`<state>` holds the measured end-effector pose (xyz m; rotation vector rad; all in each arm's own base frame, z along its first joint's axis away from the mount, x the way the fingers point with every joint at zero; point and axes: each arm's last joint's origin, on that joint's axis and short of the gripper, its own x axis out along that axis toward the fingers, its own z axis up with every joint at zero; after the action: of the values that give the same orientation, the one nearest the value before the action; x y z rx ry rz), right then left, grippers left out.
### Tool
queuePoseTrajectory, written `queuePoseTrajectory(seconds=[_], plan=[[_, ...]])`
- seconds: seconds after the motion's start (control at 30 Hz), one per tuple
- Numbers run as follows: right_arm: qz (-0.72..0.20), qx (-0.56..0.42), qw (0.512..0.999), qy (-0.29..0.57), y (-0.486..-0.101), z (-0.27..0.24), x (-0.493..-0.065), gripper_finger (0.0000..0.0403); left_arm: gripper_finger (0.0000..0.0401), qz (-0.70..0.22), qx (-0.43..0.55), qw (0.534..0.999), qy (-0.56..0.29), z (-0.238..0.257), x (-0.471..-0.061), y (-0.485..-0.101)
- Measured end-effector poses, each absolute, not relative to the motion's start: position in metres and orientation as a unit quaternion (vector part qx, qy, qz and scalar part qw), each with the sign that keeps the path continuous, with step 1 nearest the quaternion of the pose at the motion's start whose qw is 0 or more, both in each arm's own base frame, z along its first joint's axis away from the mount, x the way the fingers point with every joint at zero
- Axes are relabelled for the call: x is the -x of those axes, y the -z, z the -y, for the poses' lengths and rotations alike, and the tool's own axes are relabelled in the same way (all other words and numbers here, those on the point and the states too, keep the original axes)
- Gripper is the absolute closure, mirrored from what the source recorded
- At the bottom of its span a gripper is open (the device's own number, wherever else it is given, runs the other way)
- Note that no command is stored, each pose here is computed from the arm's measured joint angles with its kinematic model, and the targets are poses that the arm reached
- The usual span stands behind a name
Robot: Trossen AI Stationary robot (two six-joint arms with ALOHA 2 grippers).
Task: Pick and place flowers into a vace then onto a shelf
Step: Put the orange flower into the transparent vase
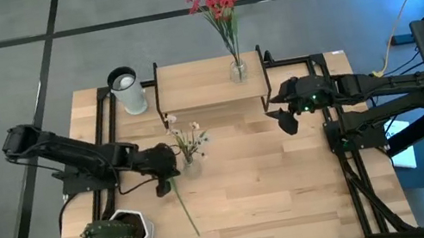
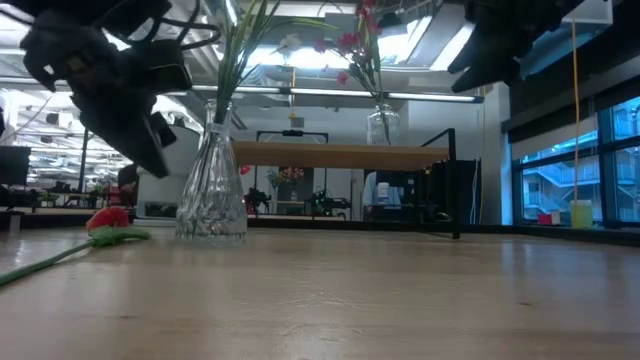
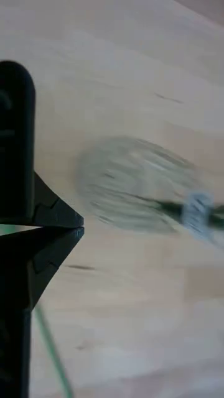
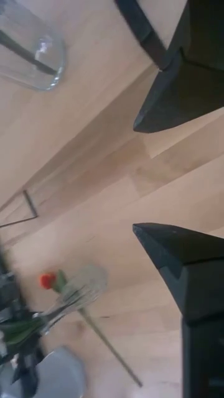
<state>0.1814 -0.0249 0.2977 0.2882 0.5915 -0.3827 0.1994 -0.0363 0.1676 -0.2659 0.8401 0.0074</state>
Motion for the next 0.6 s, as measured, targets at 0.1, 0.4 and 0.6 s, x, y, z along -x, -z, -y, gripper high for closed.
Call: queuePoseTrajectory(seconds=[0.1, 0.4, 0.6], plan=[[-0.295, -0.132, 0.928, 0.185, -0.297, 0.025, -0.181, 0.0152, 0.0398, -0.454, 0.139, 0.879, -0.031, 0.036, -0.198, -0.178], [-0.300, -0.118, 0.929, 0.181, -0.297, 0.025, -0.181, 0.0152, 0.0397, -0.454, 0.343, 0.798, -0.200, 0.033, -0.196, -0.193], [-0.304, -0.093, 0.932, 0.173, -0.297, 0.025, -0.181, 0.0152, 0.0397, -0.433, 0.434, 0.752, -0.242, 0.034, -0.197, -0.194]])
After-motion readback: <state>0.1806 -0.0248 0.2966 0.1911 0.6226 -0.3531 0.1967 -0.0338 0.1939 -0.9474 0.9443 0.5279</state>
